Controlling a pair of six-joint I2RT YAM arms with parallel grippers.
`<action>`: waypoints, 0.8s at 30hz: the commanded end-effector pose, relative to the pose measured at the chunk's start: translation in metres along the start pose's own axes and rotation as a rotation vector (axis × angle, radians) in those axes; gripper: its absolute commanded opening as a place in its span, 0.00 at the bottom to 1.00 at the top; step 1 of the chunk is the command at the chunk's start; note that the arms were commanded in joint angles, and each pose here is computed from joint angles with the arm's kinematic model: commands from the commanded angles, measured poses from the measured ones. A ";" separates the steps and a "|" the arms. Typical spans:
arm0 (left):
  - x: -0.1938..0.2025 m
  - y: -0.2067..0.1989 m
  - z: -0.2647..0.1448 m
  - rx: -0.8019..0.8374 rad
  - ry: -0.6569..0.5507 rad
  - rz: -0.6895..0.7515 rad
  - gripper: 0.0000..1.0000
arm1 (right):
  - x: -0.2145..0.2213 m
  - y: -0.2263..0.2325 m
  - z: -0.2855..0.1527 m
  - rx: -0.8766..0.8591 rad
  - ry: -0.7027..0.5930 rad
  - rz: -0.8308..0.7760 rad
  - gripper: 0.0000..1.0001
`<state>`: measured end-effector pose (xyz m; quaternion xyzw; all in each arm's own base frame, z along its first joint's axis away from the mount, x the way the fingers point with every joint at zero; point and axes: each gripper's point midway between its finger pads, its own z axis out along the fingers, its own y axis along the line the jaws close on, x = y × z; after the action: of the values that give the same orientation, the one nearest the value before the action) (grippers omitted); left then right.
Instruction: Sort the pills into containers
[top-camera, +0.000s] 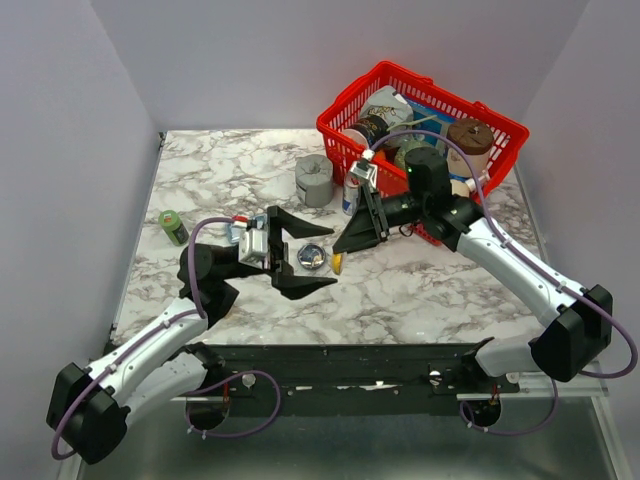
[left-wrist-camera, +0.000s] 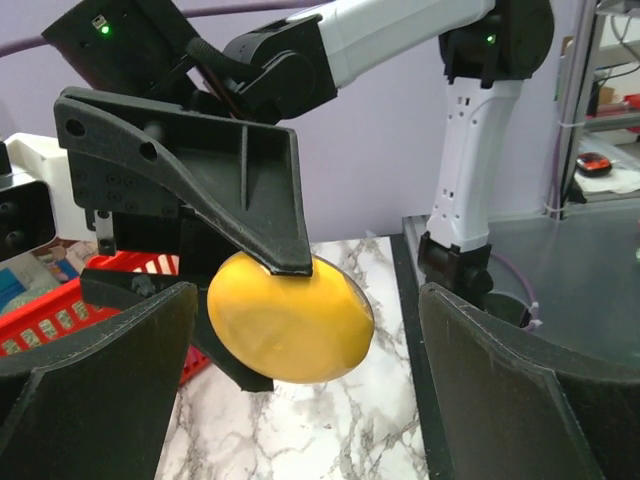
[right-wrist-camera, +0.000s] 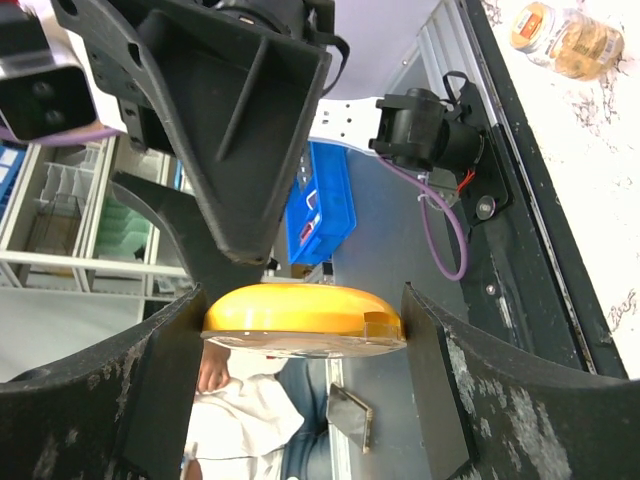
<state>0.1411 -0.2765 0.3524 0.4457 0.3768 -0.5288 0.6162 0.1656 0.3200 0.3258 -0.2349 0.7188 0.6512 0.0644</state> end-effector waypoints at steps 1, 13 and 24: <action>-0.019 -0.017 0.002 0.115 -0.037 0.001 0.99 | 0.005 0.013 0.000 -0.037 0.036 -0.068 0.62; -0.003 -0.007 0.006 0.105 0.033 -0.027 0.98 | 0.008 0.014 0.004 -0.031 0.047 -0.096 0.62; 0.010 0.002 0.008 0.098 0.078 -0.033 0.96 | 0.010 0.015 0.005 -0.042 0.061 -0.093 0.62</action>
<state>0.1446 -0.2867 0.3347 0.4690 0.4063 -0.5495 0.5595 0.1564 0.3230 0.3244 -0.2689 0.7094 0.6474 0.0732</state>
